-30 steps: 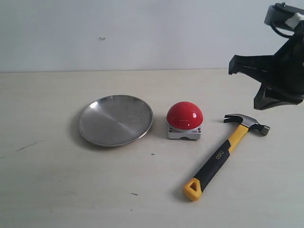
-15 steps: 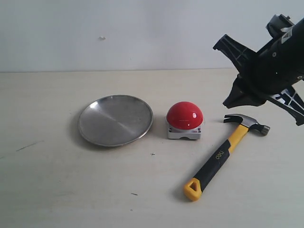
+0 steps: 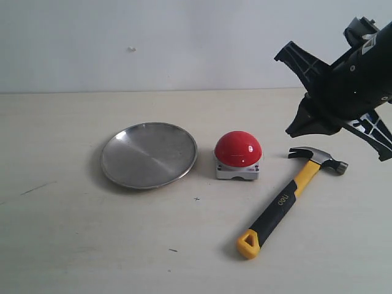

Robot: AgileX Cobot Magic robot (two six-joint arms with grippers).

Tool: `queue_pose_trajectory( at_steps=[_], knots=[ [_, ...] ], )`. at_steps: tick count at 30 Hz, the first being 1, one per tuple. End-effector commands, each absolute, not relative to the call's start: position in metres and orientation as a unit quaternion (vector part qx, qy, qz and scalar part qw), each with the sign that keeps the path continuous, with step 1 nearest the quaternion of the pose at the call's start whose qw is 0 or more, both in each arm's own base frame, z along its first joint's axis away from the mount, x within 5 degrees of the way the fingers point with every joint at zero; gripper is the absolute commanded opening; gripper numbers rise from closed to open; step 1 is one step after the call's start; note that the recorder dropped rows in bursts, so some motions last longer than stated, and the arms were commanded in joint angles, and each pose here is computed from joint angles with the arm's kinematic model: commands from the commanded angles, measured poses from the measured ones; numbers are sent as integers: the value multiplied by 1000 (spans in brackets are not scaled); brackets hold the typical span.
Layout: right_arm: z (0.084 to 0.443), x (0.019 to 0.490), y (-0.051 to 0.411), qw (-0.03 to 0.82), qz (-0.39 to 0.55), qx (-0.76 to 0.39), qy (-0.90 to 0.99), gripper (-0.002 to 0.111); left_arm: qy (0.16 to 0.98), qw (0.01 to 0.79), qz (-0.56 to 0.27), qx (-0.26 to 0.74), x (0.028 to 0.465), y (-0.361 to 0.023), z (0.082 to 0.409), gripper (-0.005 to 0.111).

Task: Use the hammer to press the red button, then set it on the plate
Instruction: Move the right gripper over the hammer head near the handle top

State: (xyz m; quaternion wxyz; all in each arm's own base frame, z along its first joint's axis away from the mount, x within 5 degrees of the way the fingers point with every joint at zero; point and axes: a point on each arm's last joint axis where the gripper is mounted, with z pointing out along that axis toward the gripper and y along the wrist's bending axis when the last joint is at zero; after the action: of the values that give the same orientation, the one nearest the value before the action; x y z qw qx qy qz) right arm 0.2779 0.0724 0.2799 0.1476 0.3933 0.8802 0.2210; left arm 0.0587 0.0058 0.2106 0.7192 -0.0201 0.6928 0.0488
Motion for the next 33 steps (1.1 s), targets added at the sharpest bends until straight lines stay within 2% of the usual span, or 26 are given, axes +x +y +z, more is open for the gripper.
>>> queue_pose_trajectory(
  at_steps=[1,3,9,20,23,27,30,33],
  knots=[
    [282,280,73,155,223,391,879,2,691,720,51,-21,58,6,210,0],
    [282,281,71,165,218,388,880,2,691,720,51,-21,58,6,210,0],
    [294,298,70,264,265,393,840,2,691,720,51,-21,58,6,210,0],
    [306,314,68,358,299,375,802,1,691,720,51,-21,58,6,210,0],
    [291,317,70,296,317,456,777,0,691,720,51,-21,58,6,210,0],
    [279,329,71,239,246,469,814,0,691,720,51,-21,58,6,210,0],
    [265,338,65,150,105,481,857,0,691,720,51,-21,58,6,210,0],
    [243,347,61,124,38,461,878,0,691,720,51,-21,58,6,210,0]
  ],
)
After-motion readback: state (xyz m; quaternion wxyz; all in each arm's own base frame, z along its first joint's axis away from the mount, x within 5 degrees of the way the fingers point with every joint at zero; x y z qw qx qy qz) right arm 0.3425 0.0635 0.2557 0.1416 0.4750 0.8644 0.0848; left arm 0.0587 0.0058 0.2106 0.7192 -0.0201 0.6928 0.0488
